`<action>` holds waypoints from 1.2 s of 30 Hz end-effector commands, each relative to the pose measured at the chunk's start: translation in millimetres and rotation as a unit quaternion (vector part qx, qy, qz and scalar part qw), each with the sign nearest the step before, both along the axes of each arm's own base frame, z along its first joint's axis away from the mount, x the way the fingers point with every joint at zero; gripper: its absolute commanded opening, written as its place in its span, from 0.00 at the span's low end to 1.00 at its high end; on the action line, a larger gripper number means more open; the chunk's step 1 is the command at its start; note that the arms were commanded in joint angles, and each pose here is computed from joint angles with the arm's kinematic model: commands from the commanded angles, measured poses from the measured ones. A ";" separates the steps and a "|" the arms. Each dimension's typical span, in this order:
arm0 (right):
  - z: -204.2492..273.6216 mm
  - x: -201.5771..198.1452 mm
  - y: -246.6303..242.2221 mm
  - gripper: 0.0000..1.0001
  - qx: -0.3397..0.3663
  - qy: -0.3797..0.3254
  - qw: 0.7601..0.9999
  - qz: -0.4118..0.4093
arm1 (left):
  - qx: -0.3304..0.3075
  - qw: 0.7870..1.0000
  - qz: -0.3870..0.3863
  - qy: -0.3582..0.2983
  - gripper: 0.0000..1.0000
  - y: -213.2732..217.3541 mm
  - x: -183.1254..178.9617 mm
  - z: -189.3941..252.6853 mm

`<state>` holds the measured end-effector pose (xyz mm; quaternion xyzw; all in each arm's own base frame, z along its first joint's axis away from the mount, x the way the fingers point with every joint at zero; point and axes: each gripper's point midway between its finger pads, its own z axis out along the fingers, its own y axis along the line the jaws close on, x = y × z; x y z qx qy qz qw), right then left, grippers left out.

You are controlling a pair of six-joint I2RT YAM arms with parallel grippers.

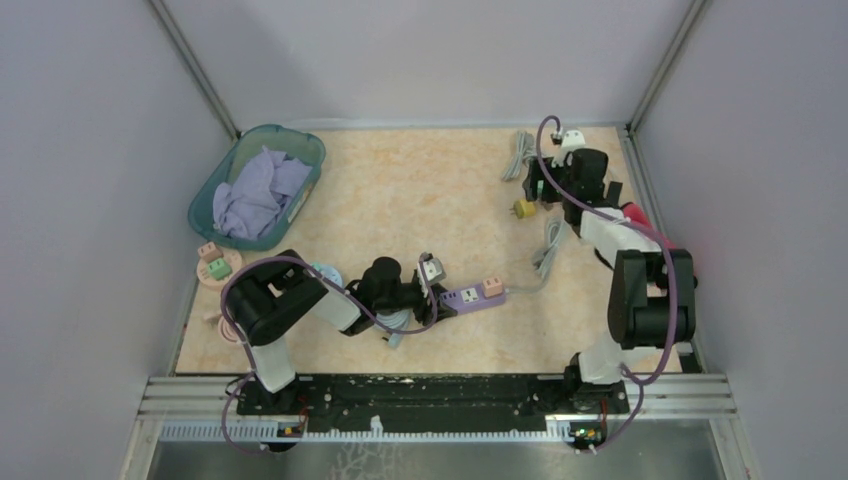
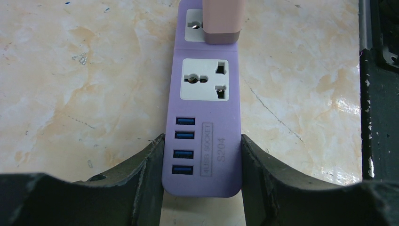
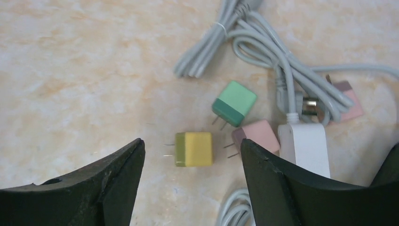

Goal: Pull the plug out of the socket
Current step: Place the plug at the center of the board, then remove the plug from the socket.

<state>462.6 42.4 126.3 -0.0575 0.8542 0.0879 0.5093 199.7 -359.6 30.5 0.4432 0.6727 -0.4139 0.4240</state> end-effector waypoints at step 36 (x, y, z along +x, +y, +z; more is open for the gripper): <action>90.1 -196.7 125.6 0.84 0.049 -0.197 0.800 0.564 | 0.009 1.000 -0.015 0.019 0.03 4.8 -12.5 -8.4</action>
